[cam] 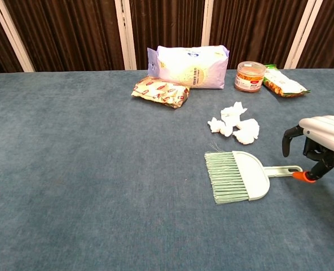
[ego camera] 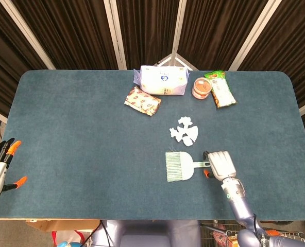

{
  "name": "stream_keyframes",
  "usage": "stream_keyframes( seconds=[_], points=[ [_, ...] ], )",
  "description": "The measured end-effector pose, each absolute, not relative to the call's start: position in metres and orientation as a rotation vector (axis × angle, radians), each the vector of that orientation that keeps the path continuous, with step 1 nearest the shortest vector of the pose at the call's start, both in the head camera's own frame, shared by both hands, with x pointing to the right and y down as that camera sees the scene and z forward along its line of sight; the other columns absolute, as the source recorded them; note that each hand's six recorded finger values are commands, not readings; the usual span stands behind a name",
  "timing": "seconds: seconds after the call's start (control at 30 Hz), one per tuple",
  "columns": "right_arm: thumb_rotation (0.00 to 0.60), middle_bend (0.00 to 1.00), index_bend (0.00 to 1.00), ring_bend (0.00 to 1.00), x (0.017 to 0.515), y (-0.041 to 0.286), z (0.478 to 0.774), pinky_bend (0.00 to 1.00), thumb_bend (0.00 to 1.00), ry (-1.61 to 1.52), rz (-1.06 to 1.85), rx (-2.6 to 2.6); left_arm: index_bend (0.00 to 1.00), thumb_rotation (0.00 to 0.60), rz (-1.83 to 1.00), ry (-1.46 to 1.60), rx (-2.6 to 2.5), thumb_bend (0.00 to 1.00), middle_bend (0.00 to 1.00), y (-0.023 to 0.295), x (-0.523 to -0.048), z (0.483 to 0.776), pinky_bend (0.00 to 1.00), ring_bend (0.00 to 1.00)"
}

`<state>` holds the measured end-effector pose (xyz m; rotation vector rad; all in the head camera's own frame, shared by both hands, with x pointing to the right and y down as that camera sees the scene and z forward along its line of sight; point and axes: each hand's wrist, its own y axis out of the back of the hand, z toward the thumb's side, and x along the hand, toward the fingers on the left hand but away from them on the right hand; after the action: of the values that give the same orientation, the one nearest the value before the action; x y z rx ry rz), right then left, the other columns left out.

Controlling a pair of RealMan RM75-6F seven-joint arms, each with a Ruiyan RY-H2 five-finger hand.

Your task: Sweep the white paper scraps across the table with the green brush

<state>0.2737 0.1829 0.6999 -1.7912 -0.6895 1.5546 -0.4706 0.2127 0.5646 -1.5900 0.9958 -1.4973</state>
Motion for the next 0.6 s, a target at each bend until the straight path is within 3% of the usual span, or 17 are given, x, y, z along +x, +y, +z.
stream_keyframes(
  seconds=[0.6],
  points=[
    [0.600, 0.98, 0.48, 1.00, 0.270, 0.185, 0.719, 0.94, 0.31, -0.673, 1.608, -1.795, 0.00, 0.600, -1.505, 0.993, -1.588, 0.00, 0.00, 0.213, -0.471, 0.566, 0.00, 0.00]
  ],
)
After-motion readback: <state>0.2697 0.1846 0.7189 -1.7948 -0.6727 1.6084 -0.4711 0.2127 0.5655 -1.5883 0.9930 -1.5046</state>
